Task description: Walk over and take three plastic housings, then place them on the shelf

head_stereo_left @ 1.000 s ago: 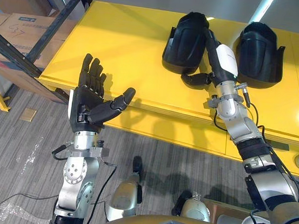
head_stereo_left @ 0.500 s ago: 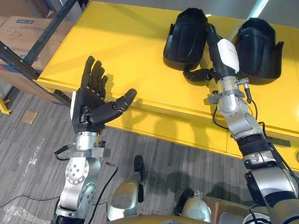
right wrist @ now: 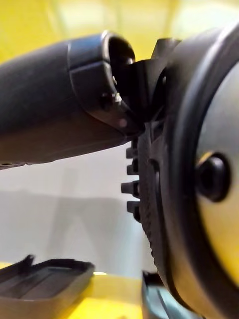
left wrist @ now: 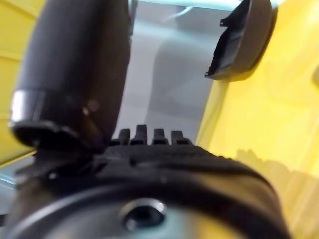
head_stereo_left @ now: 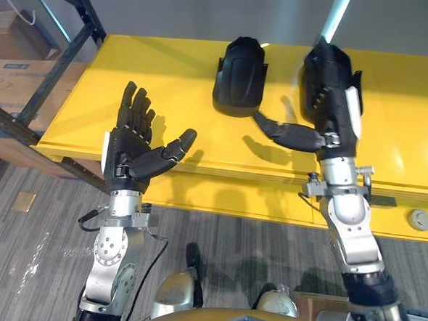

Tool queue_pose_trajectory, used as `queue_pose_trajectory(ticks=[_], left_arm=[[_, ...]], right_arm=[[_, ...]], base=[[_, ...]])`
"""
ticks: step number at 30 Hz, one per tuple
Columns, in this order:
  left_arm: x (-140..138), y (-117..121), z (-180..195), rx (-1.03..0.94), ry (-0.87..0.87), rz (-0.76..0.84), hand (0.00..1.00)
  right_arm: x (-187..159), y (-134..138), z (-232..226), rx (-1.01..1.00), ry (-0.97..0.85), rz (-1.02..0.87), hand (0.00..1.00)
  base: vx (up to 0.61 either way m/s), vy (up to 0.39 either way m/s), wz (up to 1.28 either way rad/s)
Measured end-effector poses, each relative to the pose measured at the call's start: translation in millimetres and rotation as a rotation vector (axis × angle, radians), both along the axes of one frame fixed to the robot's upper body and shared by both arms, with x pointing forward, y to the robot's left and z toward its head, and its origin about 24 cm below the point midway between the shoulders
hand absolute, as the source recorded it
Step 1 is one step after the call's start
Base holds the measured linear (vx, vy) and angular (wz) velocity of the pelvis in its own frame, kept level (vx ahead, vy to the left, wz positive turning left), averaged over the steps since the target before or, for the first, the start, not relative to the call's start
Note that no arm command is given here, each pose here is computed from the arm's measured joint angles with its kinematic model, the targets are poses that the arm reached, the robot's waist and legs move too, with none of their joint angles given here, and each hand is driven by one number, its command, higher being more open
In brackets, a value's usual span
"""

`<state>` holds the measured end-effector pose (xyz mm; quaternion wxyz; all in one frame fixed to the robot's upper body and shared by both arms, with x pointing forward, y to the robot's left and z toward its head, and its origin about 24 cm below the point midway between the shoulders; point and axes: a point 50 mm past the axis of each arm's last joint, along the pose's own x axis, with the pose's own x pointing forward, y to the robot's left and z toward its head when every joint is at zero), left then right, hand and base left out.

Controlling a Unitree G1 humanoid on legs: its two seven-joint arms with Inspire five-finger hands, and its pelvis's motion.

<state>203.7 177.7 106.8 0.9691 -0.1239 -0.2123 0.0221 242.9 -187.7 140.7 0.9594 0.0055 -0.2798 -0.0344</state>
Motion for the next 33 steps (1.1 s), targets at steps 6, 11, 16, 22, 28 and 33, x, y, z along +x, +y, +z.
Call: queue_pose_trajectory(ticks=[6, 11, 16, 22, 28, 33], left_arm=[[-3, 0, 0, -0.008, -0.009, -0.005, 1.00], [-5, -13, 7, -0.018, -0.065, -0.083, 1.00], [-1, -26, 15, -0.087, -0.111, -0.140, 1.00], [11, -28, 21, -0.147, -0.125, -0.060, 1.00], [18, -28, 35, -0.165, -0.208, -0.057, 1.00], [13, -6, 32, -0.173, -0.201, 0.029, 1.00]], right_arm=[[-27, -22, -29, 0.180, 0.086, -0.163, 1.00], [-50, -44, -50, 0.249, 0.165, -0.355, 1.00], [-73, -58, -57, 0.244, 0.206, -0.487, 1.00], [-109, -75, -67, 0.226, 0.276, -0.609, 1.00], [-121, -78, -74, 0.365, 0.265, -0.572, 1.00], [-77, -49, -67, 0.269, 0.219, -0.336, 1.00]], base=[[0.04, -0.002, -0.35], [0.02, 0.005, -0.47], [-0.01, 0.006, -0.71], [-0.02, -0.011, -0.84], [-0.03, -0.038, -0.45], [0.02, -0.005, -0.86]])
